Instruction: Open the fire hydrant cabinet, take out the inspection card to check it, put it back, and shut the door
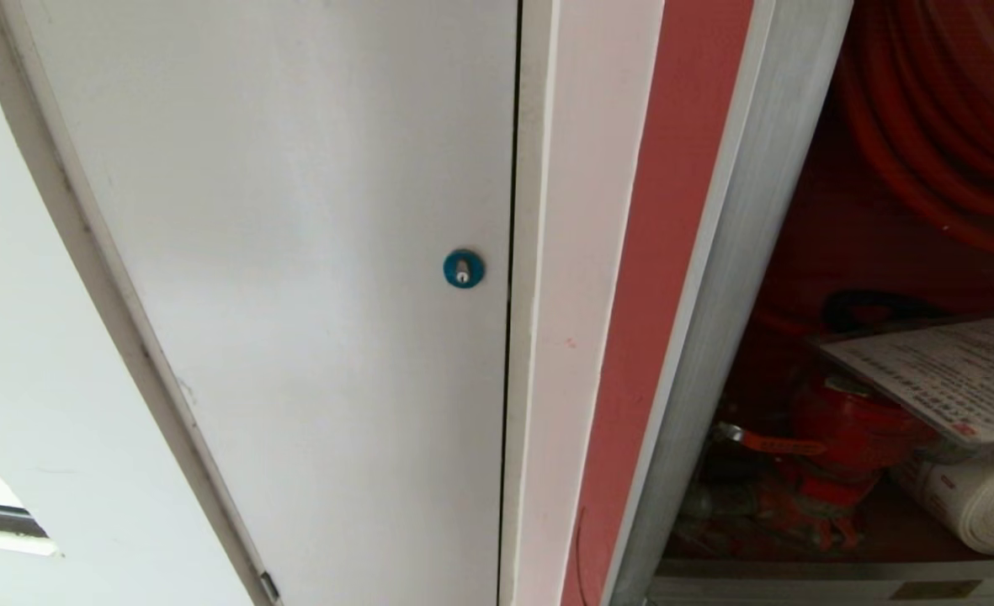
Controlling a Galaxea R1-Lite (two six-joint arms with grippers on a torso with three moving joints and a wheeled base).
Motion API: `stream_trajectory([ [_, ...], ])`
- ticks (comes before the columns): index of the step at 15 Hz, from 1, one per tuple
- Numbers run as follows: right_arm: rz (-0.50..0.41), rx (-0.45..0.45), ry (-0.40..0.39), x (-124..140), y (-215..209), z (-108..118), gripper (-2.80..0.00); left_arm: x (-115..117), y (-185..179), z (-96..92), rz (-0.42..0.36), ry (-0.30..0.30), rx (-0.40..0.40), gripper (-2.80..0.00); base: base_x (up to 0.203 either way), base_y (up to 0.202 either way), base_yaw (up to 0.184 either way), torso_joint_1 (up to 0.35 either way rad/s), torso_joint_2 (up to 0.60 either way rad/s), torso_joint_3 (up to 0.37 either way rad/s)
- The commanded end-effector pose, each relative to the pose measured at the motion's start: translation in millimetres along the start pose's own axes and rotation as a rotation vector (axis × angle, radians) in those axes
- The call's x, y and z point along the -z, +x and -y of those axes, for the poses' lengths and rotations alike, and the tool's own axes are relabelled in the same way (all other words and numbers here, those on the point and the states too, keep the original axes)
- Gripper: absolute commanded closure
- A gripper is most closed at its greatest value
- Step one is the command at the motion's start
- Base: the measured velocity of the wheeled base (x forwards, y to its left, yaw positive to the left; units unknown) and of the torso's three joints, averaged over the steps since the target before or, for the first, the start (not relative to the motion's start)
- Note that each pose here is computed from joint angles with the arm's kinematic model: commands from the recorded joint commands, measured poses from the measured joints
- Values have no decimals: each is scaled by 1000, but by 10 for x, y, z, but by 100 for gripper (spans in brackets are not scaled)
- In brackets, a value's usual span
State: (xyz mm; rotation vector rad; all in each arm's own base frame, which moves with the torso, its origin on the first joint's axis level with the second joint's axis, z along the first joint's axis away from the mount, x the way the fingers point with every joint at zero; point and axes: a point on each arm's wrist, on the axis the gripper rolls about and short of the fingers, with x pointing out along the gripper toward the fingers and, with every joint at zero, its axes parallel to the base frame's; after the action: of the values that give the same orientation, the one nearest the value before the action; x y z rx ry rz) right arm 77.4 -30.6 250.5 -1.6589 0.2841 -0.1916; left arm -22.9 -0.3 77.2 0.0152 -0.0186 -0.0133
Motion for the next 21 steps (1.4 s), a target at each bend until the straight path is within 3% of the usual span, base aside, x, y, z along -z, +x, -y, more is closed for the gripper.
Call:
stream_trajectory([
  [1,34,78,46,-50,-242,-13,0,16,4,0,-5,0,0,0,0,0,0,0,0,0],
  [5,59,80,226,-79,-361,-49,0,17,4,0,-5,0,2,0,0,0,0,0,0,0],
  [8,152,-7,448,-125,-482,-77,0,16,4,0,-5,0,0,0,0,0,0,0,0,0],
  [12,267,-210,723,-121,-662,-84,0,16,4,0,-5,0,1,0,0,0,0,0,0,0],
  [18,426,-633,1051,47,-979,-55,0,17,4,0,-6,0,1,0,0,0,0,0,0,0],
  [21,535,-819,1150,-21,-944,-23,0,18,4,0,-6,0,2,0,0,0,0,0,0,0],
])
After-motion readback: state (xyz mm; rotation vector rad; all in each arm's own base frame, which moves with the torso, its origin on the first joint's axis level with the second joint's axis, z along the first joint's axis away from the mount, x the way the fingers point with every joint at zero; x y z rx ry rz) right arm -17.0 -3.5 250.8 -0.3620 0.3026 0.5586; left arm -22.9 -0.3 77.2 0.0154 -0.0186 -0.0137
